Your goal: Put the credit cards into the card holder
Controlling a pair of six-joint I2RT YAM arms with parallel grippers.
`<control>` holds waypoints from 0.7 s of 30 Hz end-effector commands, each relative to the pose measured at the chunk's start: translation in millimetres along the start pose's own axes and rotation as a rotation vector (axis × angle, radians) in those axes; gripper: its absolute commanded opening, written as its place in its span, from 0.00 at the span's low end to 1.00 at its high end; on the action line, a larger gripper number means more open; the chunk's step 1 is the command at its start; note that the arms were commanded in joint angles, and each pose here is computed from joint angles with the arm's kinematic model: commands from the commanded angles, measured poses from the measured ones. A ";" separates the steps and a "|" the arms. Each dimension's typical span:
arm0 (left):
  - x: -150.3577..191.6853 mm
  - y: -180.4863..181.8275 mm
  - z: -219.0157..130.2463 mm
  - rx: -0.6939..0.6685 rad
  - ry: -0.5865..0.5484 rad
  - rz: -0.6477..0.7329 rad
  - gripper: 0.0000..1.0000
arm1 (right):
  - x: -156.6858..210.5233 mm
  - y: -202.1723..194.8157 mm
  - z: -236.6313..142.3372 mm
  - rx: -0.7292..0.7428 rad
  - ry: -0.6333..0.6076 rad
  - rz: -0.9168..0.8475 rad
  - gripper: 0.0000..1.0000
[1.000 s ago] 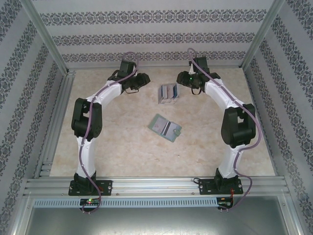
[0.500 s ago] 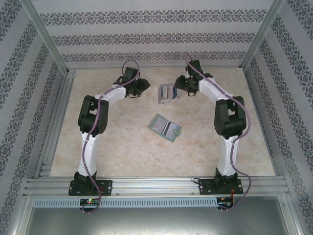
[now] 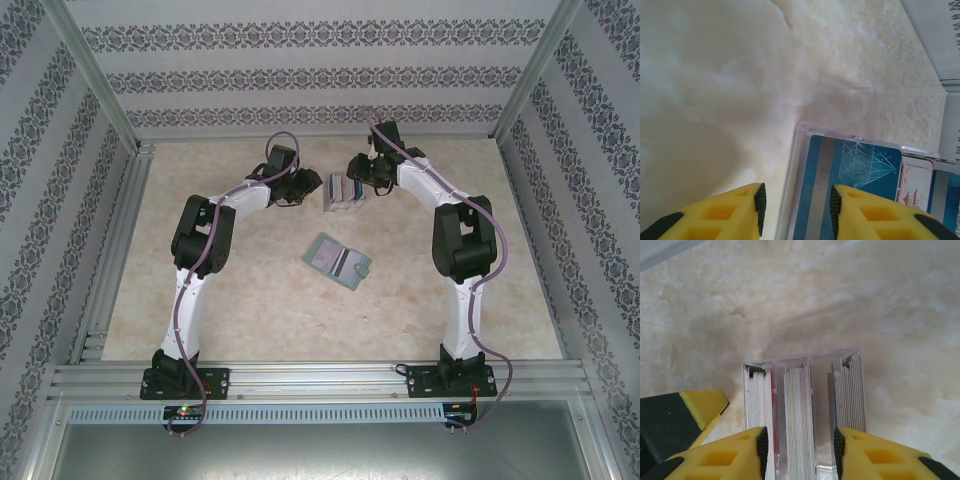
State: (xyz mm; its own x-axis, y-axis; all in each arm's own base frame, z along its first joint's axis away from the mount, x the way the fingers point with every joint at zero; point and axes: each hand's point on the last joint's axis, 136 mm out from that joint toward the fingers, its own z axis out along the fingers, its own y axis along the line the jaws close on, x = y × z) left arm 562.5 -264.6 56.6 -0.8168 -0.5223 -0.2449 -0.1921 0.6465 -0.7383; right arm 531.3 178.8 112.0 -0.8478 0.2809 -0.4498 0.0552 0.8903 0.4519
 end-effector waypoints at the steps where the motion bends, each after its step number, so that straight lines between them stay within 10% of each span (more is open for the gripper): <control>1: -8.7 -27.0 -1.5 0.075 -0.023 0.014 0.41 | 1.0 -6.3 -2.4 0.034 -0.018 -0.006 0.42; 21: 0.6 -42.1 0.0 0.082 0.002 0.041 0.41 | 7.5 -28.8 -16.6 0.106 -0.053 -0.004 0.42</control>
State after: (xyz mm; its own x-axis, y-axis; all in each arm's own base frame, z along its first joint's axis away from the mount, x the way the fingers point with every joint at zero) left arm 569.8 -279.1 78.5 -0.8153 -0.5146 -0.2654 -0.1471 0.6274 -0.7647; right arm 513.6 155.7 130.3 -0.7993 0.2985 -0.5216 0.0812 0.9136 0.3984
